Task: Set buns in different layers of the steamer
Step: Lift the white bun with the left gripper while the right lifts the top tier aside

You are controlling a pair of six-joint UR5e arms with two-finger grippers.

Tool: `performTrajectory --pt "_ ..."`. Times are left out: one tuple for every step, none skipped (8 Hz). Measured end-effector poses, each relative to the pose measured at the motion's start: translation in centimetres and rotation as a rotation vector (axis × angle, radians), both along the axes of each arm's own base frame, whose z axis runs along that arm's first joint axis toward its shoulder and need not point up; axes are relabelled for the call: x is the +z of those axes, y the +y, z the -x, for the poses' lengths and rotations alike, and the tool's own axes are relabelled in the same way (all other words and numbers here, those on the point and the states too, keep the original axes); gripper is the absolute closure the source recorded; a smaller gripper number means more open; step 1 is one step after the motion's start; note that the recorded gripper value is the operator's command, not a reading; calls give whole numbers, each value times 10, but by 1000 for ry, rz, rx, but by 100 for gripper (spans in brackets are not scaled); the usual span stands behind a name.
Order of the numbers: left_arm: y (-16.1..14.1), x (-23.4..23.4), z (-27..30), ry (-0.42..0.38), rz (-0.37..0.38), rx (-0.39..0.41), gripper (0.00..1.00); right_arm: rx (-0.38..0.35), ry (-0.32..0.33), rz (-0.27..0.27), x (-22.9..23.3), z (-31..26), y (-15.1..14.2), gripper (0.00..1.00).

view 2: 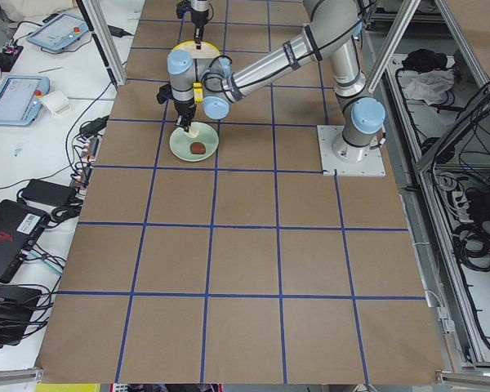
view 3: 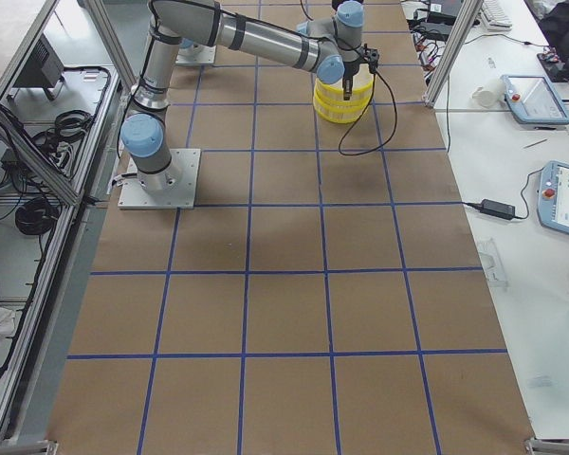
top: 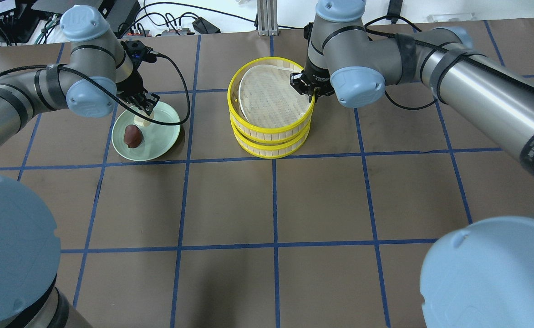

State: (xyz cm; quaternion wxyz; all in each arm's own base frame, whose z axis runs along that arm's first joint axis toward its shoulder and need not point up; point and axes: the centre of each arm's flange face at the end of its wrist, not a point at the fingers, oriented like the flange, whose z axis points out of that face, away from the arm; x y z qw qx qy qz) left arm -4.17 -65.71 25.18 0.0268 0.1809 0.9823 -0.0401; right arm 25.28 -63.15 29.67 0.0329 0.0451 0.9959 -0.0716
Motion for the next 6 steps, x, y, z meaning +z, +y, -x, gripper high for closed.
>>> performTrajectory --pt "2 16 2 -1 30 21 100 12 5 1 13 8 2 98" --pt "4 31 7 1 55 46 100 27 14 0 29 25 3 100" --pt "7 44 21 11 81 78 100 40 24 -3 47 51 3 100" --pt "9 56 42 34 120 111 100 54 37 -7 65 86 3 100" --pt "11 65 66 67 162 139 100 75 51 -11 82 124 5 100" --pt "14 72 96 108 192 144 100 98 63 -20 95 164 8 100"
